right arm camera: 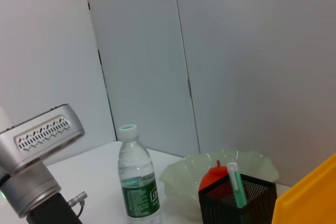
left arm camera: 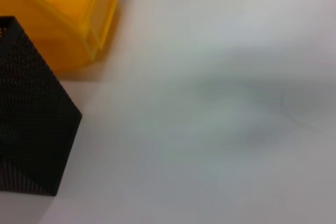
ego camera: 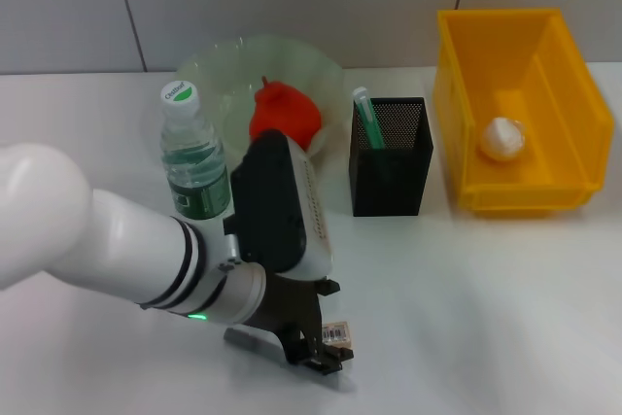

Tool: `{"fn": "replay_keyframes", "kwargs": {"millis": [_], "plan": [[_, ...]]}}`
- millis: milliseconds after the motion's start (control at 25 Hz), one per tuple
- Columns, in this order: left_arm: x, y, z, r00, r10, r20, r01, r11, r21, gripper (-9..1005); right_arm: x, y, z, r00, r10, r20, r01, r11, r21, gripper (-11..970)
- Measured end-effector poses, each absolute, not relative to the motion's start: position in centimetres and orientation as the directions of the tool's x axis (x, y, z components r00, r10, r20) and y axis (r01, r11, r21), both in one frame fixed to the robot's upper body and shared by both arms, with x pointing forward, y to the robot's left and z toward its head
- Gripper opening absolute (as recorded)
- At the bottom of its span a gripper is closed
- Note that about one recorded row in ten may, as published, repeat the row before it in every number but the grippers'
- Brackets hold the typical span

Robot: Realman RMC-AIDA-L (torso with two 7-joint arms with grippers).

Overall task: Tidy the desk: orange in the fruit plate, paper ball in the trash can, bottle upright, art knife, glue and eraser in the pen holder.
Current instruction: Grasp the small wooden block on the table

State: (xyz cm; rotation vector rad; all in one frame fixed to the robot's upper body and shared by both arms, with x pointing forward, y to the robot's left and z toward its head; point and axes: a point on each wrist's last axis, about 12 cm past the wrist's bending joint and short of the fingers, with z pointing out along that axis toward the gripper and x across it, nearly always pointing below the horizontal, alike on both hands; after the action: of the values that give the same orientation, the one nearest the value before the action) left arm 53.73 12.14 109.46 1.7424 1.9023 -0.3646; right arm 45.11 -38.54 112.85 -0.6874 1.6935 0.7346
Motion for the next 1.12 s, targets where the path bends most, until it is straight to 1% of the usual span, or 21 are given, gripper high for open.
{"fn": "replay_keyframes", "kwargs": {"millis": [200,520,720,960,1120], "plan": [[53.82,12.14,109.4,-0.026,0.839,-0.544,0.978,0.135,0.16,788,45.0,-38.65,112.81,-0.223,-0.072,-0.972,-0.756,0.642,0.126,527],[53.81,12.3,109.12,-0.026,0.848,-0.529,0.978,0.13,0.162,673,45.25,-38.59,112.79,-0.224,-0.065,-0.972,-0.753,0.644,0.131,533],[53.79,12.31,109.08,-0.023,0.849,-0.528,0.979,0.127,0.162,675,45.42,-38.46,112.82,-0.224,-0.06,-0.973,-0.754,0.644,0.134,536],[53.8,12.25,109.16,-0.012,0.85,-0.527,0.979,0.118,0.167,534,45.49,-38.55,112.88,-0.226,-0.051,-0.973,-0.746,0.651,0.14,540],[53.78,12.18,109.13,-0.003,0.852,-0.524,0.979,0.108,0.17,417,45.5,-38.67,112.95,-0.221,-0.042,-0.974,-0.739,0.659,0.14,543]]}}
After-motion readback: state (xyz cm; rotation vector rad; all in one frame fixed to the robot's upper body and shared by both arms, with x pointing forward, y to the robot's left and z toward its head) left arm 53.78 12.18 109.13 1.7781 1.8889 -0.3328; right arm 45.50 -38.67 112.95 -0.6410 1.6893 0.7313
